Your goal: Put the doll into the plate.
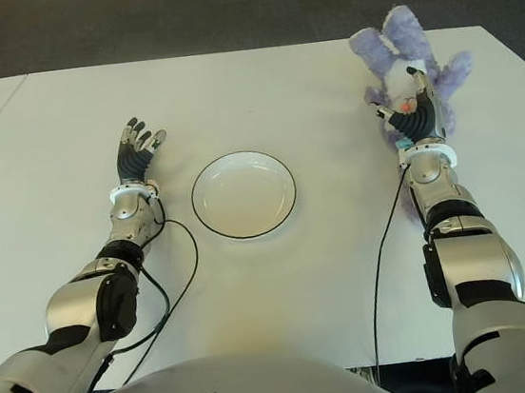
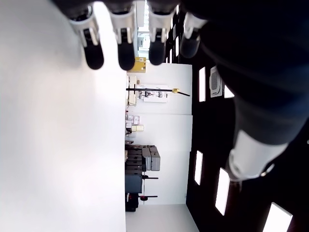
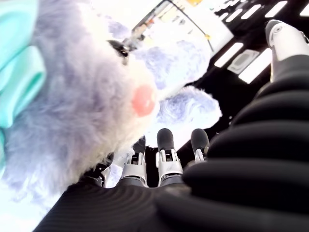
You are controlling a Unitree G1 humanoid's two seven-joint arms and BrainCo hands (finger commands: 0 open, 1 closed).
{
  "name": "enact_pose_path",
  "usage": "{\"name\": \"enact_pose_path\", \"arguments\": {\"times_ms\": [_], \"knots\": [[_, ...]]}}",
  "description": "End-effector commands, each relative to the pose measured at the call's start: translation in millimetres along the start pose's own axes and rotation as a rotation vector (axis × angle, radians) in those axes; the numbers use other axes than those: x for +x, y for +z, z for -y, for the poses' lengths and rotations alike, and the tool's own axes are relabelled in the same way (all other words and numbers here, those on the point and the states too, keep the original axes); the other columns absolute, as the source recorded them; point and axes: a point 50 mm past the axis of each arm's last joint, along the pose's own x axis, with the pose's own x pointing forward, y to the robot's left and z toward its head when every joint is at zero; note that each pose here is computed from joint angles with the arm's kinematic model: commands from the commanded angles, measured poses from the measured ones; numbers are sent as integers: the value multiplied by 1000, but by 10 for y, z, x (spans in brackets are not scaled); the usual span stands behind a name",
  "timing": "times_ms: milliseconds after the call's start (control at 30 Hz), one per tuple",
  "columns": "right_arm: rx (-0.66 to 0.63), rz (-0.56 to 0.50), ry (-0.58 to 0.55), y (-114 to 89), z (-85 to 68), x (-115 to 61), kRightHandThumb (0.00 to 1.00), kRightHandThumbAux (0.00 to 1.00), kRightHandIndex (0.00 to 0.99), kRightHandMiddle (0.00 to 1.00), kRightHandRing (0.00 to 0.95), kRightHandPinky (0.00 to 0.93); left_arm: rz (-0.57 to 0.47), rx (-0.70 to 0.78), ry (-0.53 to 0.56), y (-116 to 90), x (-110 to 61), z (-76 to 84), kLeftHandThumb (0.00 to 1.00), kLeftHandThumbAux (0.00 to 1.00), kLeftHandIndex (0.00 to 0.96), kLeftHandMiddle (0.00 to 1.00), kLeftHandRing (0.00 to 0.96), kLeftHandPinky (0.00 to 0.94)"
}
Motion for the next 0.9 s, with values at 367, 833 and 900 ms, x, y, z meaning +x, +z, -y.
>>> {"name": "enact_pose_path", "arguments": {"times_ms": [367, 833, 900], "knots": [[-62, -122, 47, -212, -15, -83, 257, 658, 71, 0, 0, 0, -430, -25, 36, -909, -611, 28, 46, 701, 43, 99, 111, 138], [-66, -94, 39, -186, 33, -61, 255, 694, 82, 0, 0, 0, -428, -45, 31, -905, -606, 25, 58, 724, 43, 106, 117, 150], [-64, -95, 40, -187, 33, -60, 254, 694, 84, 0, 0, 0, -428, -47, 32, -905, -606, 20, 55, 726, 45, 107, 119, 150]]}}
